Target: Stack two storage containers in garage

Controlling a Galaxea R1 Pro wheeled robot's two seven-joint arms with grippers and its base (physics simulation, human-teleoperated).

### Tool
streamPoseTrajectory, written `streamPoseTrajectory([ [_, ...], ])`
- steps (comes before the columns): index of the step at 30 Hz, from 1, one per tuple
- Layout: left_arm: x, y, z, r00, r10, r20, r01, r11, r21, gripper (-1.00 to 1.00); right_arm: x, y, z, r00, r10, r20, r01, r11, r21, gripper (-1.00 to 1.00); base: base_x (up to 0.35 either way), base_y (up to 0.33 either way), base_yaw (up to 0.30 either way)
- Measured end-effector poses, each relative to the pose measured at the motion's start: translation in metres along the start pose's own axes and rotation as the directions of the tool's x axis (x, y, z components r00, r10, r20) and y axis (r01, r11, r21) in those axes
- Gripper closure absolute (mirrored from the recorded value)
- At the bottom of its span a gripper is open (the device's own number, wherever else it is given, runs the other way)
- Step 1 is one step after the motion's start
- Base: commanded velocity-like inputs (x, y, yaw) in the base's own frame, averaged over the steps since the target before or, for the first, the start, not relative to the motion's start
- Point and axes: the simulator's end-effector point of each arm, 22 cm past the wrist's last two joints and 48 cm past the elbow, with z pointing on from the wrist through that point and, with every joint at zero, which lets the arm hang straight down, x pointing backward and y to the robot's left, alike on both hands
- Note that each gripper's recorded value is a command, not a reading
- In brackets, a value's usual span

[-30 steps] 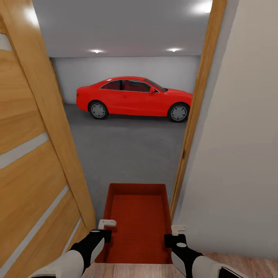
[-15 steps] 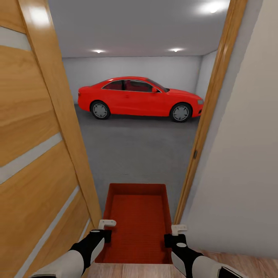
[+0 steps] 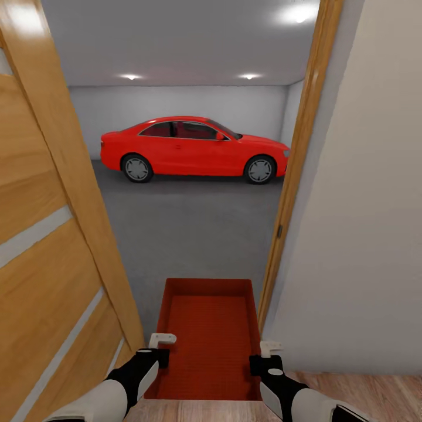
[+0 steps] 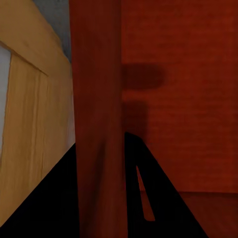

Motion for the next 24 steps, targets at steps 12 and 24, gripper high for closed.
streamPoseTrajectory([
  [12,-0.0002,0.0001,-0.0001,1.0,0.0,0.0,0.0,1.0,-0.001,1.0,0.0001,0.0001,0.0,1.0,0.001,-0.001,-0.001,1.0,0.0,1.0,0.0,0.186,-0.01],
  [24,0.0004,-0.0002,0.0,1.0,0.0,-0.001,0.0,1.0,0.0,1.0,0.0002,-0.0001,0.0001,1.0,0.0,-0.001,0.0,1.0,-0.001,1.0,0.0,0.051,0.0],
])
